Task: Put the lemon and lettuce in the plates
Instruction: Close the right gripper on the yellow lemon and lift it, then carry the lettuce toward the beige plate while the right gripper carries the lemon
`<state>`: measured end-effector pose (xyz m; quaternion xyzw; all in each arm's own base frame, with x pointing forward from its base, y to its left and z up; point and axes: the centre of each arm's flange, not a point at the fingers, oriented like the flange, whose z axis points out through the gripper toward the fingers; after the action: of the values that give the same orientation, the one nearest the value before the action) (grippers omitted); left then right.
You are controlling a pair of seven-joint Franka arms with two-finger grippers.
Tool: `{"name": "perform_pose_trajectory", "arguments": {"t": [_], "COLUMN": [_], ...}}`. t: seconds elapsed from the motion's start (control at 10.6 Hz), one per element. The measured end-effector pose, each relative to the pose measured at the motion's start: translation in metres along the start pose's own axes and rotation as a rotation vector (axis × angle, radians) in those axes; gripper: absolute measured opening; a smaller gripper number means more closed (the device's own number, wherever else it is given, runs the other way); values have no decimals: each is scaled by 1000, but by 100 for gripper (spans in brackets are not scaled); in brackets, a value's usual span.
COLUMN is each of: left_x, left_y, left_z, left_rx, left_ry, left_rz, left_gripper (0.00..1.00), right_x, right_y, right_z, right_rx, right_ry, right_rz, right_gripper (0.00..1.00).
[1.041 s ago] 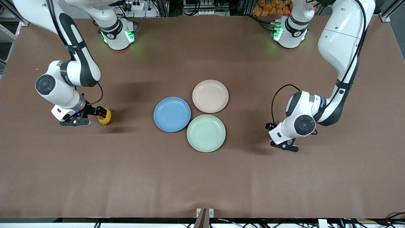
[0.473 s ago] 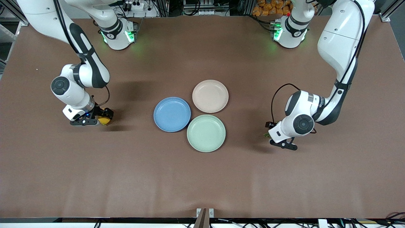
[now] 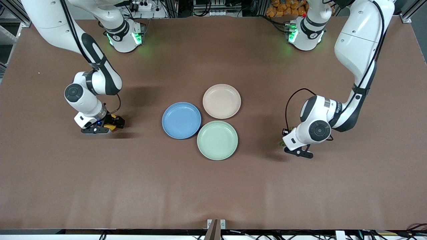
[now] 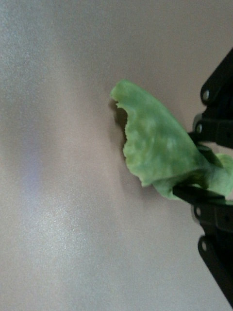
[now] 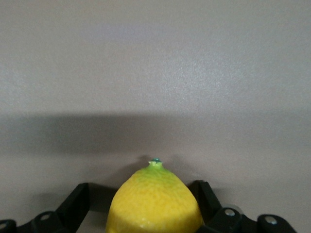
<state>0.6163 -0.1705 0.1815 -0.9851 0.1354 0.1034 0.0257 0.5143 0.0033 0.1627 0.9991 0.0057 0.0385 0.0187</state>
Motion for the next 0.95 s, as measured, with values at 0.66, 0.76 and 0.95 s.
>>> {"name": "perform_pose_trajectory", "arguments": {"t": [0.66, 0.76, 0.95], "left_x": [2, 0, -6], "left_y": [10, 20, 42], "left_z": [-26, -36, -58], "left_rx": [-1, -8, -28], "left_ry": [42, 40, 41], "left_rz": [15, 20, 3], "left_gripper": [3, 3, 3], "right_x": [0, 0, 0], "right_y": [1, 0, 0], "right_z": [-1, -1, -1], "right_rx": [-1, 0, 0], "right_ry": [0, 0, 0], "right_rz": [4, 2, 2], "right_gripper": [56, 55, 54]}}
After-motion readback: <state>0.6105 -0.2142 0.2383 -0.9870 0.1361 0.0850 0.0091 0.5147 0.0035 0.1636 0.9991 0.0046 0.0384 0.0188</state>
